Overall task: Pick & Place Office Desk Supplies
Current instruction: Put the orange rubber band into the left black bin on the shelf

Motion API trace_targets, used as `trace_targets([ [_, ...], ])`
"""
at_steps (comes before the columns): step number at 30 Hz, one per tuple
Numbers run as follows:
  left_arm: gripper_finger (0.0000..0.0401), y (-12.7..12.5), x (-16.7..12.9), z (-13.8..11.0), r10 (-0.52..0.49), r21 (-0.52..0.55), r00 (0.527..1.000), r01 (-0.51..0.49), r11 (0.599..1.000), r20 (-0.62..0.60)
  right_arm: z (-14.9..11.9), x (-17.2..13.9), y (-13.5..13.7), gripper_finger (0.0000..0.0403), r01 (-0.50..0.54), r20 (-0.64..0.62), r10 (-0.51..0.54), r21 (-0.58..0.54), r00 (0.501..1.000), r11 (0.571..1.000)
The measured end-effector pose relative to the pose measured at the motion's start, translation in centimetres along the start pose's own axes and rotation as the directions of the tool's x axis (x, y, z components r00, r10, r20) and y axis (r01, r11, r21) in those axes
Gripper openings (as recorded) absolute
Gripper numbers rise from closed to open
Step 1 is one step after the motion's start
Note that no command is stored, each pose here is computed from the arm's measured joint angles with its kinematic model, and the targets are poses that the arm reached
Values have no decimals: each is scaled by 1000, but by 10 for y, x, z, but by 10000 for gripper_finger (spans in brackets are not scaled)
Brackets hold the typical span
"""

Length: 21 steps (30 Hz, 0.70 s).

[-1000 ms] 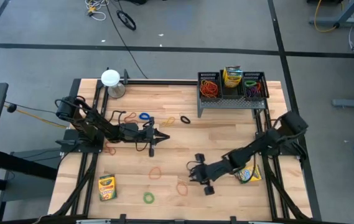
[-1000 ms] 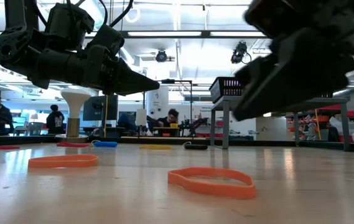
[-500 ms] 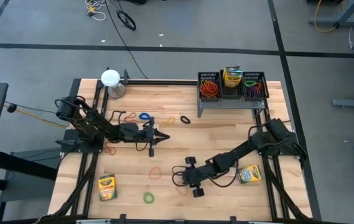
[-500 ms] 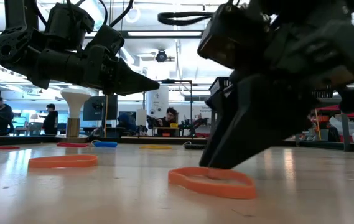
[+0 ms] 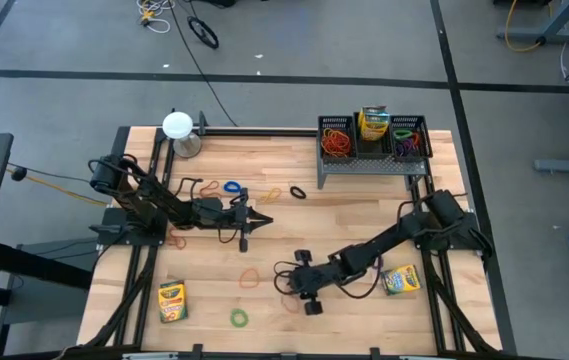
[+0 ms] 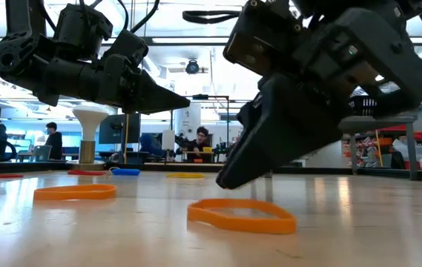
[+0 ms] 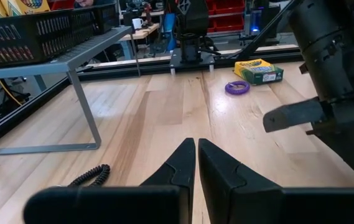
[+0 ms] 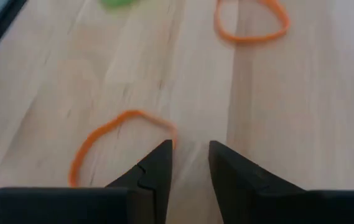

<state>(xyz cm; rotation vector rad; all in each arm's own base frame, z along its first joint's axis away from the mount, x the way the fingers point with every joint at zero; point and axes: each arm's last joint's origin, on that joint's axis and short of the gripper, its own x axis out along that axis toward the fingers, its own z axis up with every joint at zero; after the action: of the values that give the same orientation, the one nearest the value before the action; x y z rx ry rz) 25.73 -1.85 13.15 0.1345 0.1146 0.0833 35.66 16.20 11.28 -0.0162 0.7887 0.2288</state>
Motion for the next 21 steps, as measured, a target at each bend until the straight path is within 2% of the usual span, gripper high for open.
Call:
trace_targets([
  [7, 26, 0, 0, 0, 0, 0, 1000, 0, 1000, 0, 0, 0, 0, 122, 11, 3, -11, 13, 1000, 1000],
  [15, 26, 0, 0, 0, 0, 0, 1000, 0, 1000, -1, -1, -1, 4, 178, -39, -8, 40, 14, 999, 999],
  [21, 26, 0, 0, 0, 0, 0, 1000, 0, 1000, -1, -4, 4, 3, 166, -56, -22, 57, 36, 998, 998],
])
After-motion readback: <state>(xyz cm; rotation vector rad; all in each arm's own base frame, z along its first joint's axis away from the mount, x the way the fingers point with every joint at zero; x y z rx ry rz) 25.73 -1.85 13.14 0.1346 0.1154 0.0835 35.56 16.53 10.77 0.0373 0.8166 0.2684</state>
